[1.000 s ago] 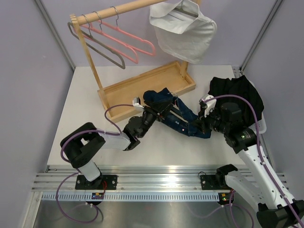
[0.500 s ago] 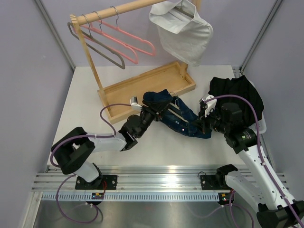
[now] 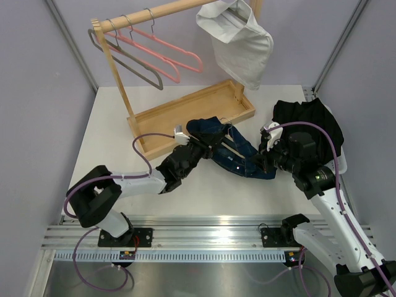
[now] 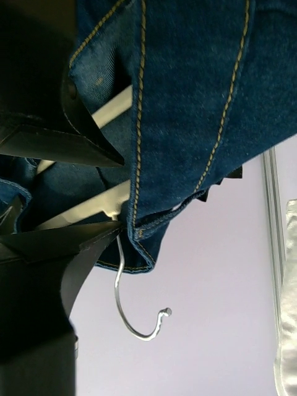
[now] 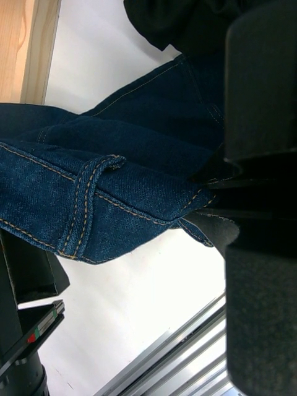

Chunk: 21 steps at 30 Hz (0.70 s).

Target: Remove the skirt from the hanger

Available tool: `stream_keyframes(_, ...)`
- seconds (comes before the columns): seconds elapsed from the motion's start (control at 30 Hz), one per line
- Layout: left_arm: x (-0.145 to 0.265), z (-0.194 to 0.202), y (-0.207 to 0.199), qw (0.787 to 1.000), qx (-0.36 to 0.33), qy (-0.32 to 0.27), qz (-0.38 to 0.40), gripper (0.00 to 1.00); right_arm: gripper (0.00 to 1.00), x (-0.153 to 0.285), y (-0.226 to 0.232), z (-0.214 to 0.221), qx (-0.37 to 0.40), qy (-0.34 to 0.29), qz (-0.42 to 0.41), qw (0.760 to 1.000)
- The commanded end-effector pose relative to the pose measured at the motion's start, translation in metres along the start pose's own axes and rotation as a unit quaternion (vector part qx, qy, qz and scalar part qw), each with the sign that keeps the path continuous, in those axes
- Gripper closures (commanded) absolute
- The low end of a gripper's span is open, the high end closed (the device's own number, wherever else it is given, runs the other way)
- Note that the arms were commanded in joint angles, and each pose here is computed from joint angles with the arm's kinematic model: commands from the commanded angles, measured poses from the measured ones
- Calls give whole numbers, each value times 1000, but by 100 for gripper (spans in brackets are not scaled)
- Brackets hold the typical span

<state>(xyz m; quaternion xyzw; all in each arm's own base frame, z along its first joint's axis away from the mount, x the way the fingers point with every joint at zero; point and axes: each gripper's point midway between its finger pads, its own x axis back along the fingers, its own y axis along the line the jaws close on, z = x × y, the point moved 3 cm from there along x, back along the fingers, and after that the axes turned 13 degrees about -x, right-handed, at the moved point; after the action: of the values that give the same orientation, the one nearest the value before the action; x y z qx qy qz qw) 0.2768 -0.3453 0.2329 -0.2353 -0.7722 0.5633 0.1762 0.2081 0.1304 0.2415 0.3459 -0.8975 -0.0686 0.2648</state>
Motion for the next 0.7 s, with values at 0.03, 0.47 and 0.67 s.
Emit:
stream_keyframes(0.03,-14,-6,-22,999,-6,-25,20,56,100,7,16,-32,21,-54,-34,998)
stream_keyframes(0.47,-43,6,-15,1000,-5,-6,-10,53,100,12,18,-33,32,-57,-30,997)
stream_keyframes(0.67,-50,5,-17,1000,-12,4,-3,52,100,18,19,-33,64,-53,-30,996)
